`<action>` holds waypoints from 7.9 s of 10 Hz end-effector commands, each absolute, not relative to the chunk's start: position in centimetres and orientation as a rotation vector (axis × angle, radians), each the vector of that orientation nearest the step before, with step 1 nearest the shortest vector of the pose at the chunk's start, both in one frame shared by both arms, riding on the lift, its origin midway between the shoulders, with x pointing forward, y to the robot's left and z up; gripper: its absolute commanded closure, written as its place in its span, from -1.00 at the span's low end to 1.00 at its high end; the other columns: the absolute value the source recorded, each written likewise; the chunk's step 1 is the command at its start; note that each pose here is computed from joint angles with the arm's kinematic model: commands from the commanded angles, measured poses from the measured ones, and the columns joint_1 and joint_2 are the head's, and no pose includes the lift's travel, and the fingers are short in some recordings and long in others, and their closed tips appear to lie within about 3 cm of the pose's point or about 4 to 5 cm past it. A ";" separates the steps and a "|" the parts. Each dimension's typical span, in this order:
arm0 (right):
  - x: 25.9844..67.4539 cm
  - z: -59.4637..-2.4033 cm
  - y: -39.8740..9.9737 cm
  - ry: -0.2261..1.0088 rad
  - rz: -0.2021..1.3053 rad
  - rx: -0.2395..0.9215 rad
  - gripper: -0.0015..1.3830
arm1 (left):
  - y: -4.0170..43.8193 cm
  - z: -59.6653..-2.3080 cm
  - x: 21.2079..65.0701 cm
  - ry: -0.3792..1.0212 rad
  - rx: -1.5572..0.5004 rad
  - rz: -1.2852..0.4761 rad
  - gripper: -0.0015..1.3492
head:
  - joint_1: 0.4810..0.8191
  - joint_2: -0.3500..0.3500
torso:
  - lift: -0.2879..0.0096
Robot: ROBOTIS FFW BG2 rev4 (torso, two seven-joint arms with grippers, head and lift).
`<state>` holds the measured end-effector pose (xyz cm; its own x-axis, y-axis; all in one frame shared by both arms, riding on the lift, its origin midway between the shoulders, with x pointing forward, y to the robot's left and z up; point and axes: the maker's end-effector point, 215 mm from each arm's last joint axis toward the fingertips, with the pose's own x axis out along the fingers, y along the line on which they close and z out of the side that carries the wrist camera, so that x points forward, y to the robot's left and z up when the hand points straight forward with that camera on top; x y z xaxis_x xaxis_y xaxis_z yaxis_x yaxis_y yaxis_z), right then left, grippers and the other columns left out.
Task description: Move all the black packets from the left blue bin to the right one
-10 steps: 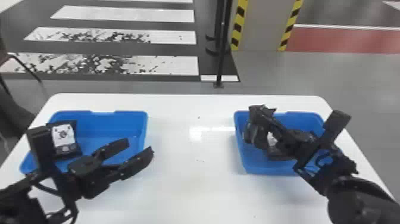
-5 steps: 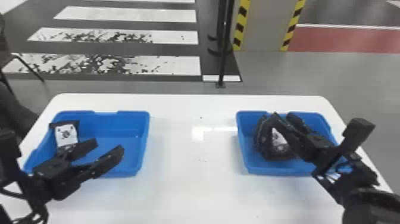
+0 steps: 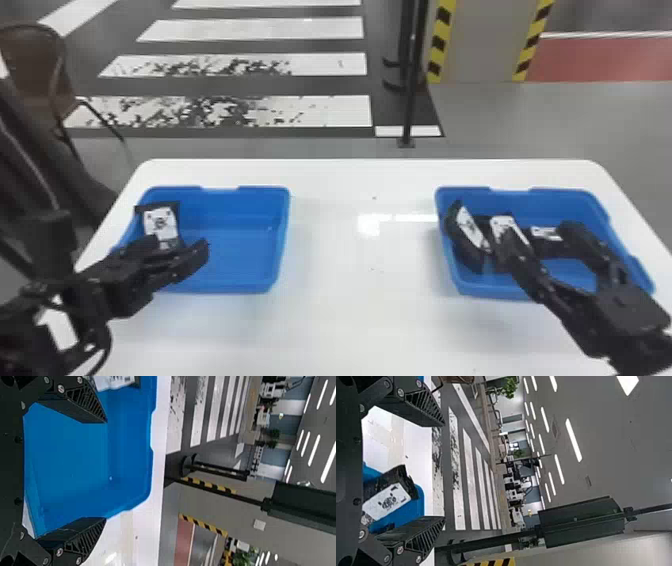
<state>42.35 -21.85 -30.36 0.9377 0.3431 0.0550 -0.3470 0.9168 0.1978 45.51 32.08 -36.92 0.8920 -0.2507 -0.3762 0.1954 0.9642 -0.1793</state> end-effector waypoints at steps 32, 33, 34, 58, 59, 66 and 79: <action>37.8 -33.2 -14.0 0.121 0.540 0.491 -0.71 | 35.4 -40.0 52.9 0.612 0.000 -0.040 -0.85 | 0.27 0.67 | -0.01; 37.7 -33.4 -13.9 0.131 0.541 0.494 -0.71 | 36.6 -40.5 53.5 0.634 0.003 -0.008 -0.78 | 0.27 0.71 | -0.01; 37.6 -33.5 -13.9 0.133 0.544 0.496 -0.71 | 37.2 -41.3 54.1 0.654 -0.008 0.007 -0.76 | 0.27 0.75 | -0.01; 39.3 -33.0 -10.1 0.176 0.699 0.578 -0.71 | 10.3 -33.1 46.5 0.373 -0.146 -0.614 0.80 | 0.27 0.26 | -0.01; 40.7 -32.6 -10.2 0.160 0.704 0.569 -0.71 | 6.5 -32.9 44.8 0.383 -0.182 -0.702 0.80 | 0.27 0.11 | -0.01; 44.9 -29.2 -8.4 0.087 0.765 0.539 -0.56 | -0.6 -32.9 40.6 0.432 -0.239 -0.877 0.80 | 0.27 -0.39 | -0.01; 50.9 -32.4 -16.9 0.112 0.608 0.504 0.85 | 4.4 -33.5 40.7 0.404 -0.359 -0.770 -0.76 | 0.27 -0.39 | -0.01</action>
<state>50.19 -15.47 -31.78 0.8046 0.5911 0.0571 -0.5383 0.6853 0.4905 40.91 3.30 -33.48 0.6316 -0.7432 -0.2206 0.6118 0.6526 -0.4469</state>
